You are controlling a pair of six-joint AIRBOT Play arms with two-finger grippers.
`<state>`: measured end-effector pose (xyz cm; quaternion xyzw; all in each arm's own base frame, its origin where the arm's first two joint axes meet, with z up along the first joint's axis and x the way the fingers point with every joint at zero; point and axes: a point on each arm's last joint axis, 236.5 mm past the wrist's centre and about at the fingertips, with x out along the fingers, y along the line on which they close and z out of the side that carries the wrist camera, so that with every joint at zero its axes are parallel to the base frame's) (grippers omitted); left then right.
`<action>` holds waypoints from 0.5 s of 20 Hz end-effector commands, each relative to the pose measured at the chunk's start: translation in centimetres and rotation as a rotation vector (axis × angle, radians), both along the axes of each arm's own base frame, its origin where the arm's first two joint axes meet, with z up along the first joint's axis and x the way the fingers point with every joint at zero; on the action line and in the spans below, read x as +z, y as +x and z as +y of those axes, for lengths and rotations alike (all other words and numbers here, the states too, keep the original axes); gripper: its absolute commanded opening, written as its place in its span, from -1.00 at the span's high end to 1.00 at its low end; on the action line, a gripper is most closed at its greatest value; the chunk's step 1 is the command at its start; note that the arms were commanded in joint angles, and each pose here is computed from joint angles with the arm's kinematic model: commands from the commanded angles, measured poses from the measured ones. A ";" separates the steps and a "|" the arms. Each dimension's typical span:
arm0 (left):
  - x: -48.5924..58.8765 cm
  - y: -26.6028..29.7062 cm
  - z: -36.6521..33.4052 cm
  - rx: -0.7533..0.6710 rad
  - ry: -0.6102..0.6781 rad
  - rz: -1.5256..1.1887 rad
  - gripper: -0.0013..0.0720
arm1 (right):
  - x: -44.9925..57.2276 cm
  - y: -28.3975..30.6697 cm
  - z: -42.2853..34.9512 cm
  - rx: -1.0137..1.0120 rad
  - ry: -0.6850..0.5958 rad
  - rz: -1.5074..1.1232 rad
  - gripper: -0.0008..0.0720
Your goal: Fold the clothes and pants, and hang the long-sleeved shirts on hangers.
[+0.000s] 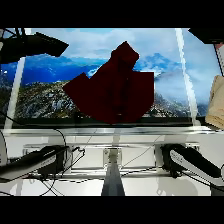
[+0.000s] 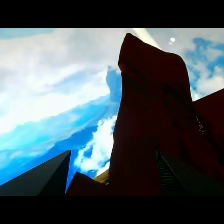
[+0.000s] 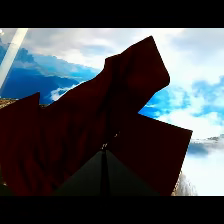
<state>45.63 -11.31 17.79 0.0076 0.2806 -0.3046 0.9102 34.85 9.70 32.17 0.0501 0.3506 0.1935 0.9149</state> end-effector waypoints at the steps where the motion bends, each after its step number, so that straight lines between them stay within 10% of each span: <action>1: 0.1 0.0 0.0 0.001 0.000 -0.002 -0.65 | 0.0 0.0 0.0 0.001 0.000 0.000 0.95; 10: 0.1 0.0 0.0 0.001 -0.001 -0.002 -0.65 | 3.2 2.7 -0.7 -0.059 0.028 -0.167 0.95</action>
